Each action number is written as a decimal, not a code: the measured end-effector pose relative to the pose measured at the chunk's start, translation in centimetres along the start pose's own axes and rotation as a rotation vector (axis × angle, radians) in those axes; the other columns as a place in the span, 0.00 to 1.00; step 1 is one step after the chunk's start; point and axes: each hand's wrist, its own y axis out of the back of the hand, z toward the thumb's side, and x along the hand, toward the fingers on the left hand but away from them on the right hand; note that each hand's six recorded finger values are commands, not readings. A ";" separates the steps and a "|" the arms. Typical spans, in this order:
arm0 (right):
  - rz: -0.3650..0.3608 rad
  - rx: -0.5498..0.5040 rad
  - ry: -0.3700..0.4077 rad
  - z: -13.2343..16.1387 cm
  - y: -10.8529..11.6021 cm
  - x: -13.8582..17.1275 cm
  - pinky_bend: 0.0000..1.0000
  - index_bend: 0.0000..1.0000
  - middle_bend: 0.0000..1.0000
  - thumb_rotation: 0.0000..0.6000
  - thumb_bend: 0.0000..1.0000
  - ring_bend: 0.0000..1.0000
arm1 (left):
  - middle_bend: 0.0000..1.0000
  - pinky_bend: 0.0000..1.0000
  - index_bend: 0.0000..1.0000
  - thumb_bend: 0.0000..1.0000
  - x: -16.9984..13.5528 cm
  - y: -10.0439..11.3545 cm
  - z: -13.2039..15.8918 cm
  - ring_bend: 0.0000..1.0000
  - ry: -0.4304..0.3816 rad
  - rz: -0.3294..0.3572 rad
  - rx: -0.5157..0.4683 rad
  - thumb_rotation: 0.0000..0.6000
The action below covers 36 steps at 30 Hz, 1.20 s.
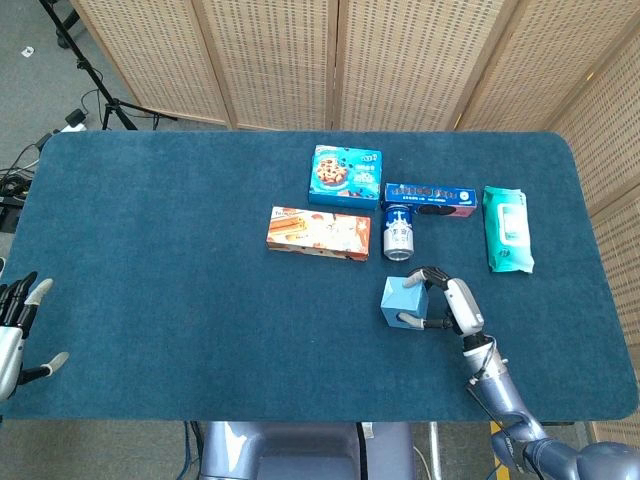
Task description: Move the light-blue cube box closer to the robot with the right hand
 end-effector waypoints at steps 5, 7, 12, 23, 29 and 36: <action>0.033 0.038 -0.004 -0.6 -0.3 0.3 0.23 0.42 0.19 1.00 0.62 0.06 | 0.00 0.00 0.00 0.00 0.0 0.0 0.0 0.00 0.001 0.001 0.002 1.00; 0.058 0.057 -0.002 -0.8 -0.4 0.5 0.21 0.39 0.14 1.00 0.62 0.02 | 0.00 0.00 0.00 0.00 0.0 -0.1 0.0 0.00 0.000 -0.001 0.003 1.00; 0.099 0.091 0.000 -1.2 0.0 1.0 0.12 0.15 0.00 1.00 0.57 0.00 | 0.00 0.00 0.00 0.00 0.0 -0.1 0.1 0.00 0.000 0.000 0.004 1.00; 0.102 0.095 0.095 0.9 2.5 2.5 0.05 0.01 0.00 1.00 0.41 0.00 | 0.00 0.00 0.00 0.00 -0.2 0.2 0.1 0.00 -0.007 0.009 -0.004 1.00; 0.080 0.109 0.177 3.6 4.6 3.9 0.00 0.00 0.00 1.00 0.01 0.00 | 0.00 0.00 0.00 0.00 -0.4 0.5 0.1 0.00 -0.013 0.019 -0.007 1.00; 0.049 0.336 0.171 5.2 7.4 5.7 0.00 0.00 0.00 1.00 0.00 0.00 | 0.00 0.00 0.00 0.00 -0.7 1.0 -0.1 0.00 -0.012 0.042 -0.011 1.00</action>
